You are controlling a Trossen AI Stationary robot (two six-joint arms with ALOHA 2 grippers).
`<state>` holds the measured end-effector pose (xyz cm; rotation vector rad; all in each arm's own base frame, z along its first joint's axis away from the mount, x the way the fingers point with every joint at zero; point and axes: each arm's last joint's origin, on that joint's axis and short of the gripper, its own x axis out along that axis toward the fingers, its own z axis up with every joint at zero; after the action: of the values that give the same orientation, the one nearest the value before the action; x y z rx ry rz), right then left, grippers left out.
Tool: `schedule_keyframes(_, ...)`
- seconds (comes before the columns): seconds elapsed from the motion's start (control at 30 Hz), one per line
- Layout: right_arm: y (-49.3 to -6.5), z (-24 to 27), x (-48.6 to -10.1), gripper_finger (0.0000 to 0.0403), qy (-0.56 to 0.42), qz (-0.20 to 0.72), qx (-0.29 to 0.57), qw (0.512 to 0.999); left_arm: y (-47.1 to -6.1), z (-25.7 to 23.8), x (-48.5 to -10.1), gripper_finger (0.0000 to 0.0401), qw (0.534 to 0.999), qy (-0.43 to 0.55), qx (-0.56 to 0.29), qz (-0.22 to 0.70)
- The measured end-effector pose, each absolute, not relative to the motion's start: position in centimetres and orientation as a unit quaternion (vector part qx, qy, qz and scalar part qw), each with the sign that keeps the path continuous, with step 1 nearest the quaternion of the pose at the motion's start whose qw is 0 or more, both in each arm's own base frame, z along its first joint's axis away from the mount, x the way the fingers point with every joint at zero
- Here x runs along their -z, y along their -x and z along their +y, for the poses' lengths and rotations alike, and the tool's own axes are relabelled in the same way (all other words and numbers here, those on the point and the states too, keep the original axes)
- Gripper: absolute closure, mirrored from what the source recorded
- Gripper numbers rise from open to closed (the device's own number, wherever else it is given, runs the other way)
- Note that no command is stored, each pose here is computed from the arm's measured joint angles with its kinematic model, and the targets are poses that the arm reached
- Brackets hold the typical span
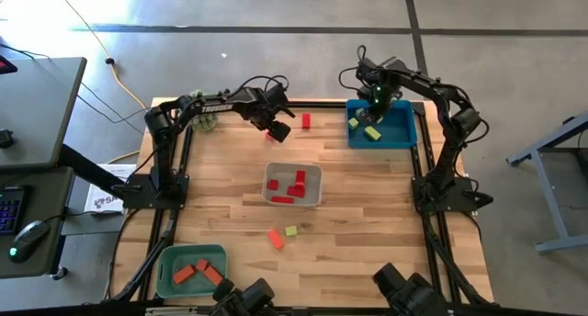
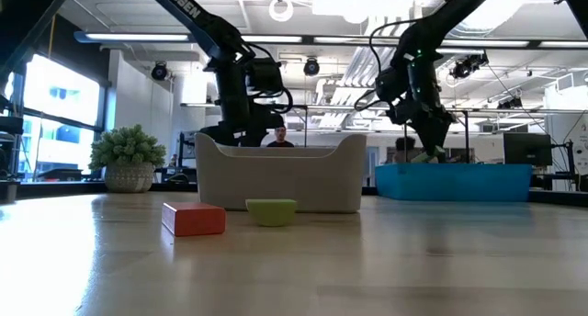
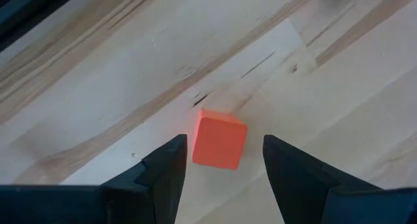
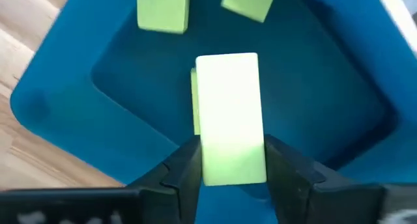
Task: Sort & place blocks by color
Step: Put the green wooden block into the blue bin, then put the orange wooden block into the green bin
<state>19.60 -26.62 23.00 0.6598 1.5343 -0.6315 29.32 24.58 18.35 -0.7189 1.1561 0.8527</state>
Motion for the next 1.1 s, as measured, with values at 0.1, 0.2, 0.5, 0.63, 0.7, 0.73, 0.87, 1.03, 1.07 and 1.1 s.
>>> schedule_keyframes(0.1,-19.7,-26.7,-23.0,0.0246,-0.276,0.669,0.268,0.636,-29.3,24.6,-18.3,0.0210,0.695,0.320,-0.381,0.519)
schedule_keyframes(0.2,-19.9,-26.9,-23.0,0.0219,-0.266,0.663,0.268,0.646,-29.3,24.5,-18.2,0.0210,0.694,0.320,-0.380,0.521)
schedule_keyframes(0.5,-20.1,-27.1,-23.0,0.0191,-0.261,0.656,0.272,0.653,-28.9,24.4,-17.7,0.0210,0.688,0.322,-0.380,0.527)
schedule_keyframes(0.63,-20.1,-27.1,-23.0,0.0190,-0.259,0.653,0.274,0.657,-29.0,24.6,-17.8,0.0210,0.693,0.321,-0.382,0.520)
schedule_keyframes(0.7,-20.1,-27.2,-23.0,0.0190,-0.259,0.652,0.274,0.657,-28.9,24.7,-17.7,0.0210,0.694,0.317,-0.379,0.523)
schedule_keyframes(0.73,-20.2,-27.2,-23.0,0.0190,-0.259,0.651,0.275,0.658,-29.0,24.8,-17.5,0.0210,0.694,0.316,-0.378,0.525)
schedule_keyframes(0.87,-20.2,-27.2,-23.0,0.0190,-0.258,0.650,0.275,0.660,-29.1,24.9,-16.2,0.0210,0.683,0.321,-0.374,0.540)
schedule_keyframes(1.03,-20.2,-27.2,-23.0,0.0190,-0.258,0.650,0.276,0.660,-29.3,24.9,-15.5,0.0210,0.671,0.306,-0.389,0.552)
schedule_keyframes(1.07,-20.2,-27.2,-23.0,0.0190,-0.258,0.650,0.276,0.660,-29.4,25.0,-15.6,0.0210,0.674,0.304,-0.391,0.548)
schedule_keyframes(1.1,-20.2,-27.2,-23.0,0.0190,-0.258,0.650,0.276,0.660,-29.4,25.1,-15.6,0.0210,0.677,0.304,-0.391,0.545)
